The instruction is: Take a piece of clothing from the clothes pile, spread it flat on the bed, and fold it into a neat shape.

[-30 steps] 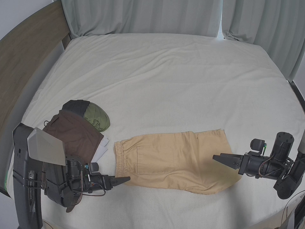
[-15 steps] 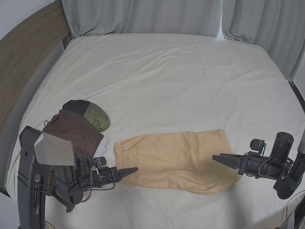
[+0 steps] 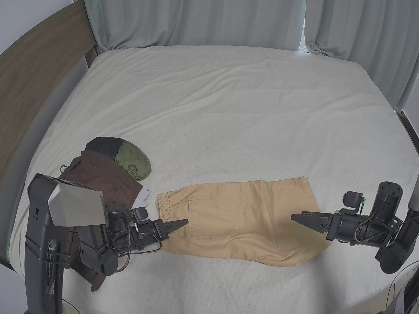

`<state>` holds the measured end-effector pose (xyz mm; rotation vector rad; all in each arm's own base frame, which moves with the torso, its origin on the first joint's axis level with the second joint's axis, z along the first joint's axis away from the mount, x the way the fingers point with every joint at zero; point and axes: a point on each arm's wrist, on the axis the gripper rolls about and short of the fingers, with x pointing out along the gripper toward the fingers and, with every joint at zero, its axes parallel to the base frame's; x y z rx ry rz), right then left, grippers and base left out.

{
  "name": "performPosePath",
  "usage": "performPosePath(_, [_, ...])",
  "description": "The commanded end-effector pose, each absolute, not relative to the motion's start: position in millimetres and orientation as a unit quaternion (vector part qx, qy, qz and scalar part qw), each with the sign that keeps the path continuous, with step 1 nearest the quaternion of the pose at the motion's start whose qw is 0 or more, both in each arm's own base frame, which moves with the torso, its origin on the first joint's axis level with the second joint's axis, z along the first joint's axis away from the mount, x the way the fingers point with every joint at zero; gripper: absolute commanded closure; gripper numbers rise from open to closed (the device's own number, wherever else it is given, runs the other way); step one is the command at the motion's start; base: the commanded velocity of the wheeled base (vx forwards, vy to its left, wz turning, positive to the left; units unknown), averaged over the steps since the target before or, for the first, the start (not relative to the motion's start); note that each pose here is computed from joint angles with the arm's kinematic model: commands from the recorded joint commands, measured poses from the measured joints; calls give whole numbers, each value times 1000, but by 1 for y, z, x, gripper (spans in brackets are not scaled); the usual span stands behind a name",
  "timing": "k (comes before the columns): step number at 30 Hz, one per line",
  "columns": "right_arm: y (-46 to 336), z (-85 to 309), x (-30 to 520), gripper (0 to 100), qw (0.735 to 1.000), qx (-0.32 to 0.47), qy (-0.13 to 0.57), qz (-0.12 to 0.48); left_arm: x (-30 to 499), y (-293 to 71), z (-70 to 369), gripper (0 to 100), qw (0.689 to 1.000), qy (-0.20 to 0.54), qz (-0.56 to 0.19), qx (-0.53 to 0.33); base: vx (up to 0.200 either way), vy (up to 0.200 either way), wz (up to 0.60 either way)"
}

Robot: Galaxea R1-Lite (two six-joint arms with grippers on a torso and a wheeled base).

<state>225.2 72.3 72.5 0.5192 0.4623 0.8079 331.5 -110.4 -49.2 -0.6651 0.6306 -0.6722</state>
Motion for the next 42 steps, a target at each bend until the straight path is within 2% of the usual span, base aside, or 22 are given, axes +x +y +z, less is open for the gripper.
performPosePath(1, [73, 72, 225, 0, 861, 248, 222, 386, 332, -111, -49, 100, 842, 298, -320, -315, 0, 0, 0])
performPosePath(16, [73, 70, 224, 0, 860, 248, 227, 384, 318, -101, -23, 100, 845, 289, -320, -317, 0, 0, 0])
performPosePath(26, [73, 68, 224, 0, 859, 249, 231, 384, 310, -82, -1, 100, 849, 272, -317, -322, 0, 0, 0])
performPosePath(42, [87, 53, 219, 0, 842, 244, 271, 398, 298, -54, 12, 100, 861, 261, -304, -315, 0, 0, 0])
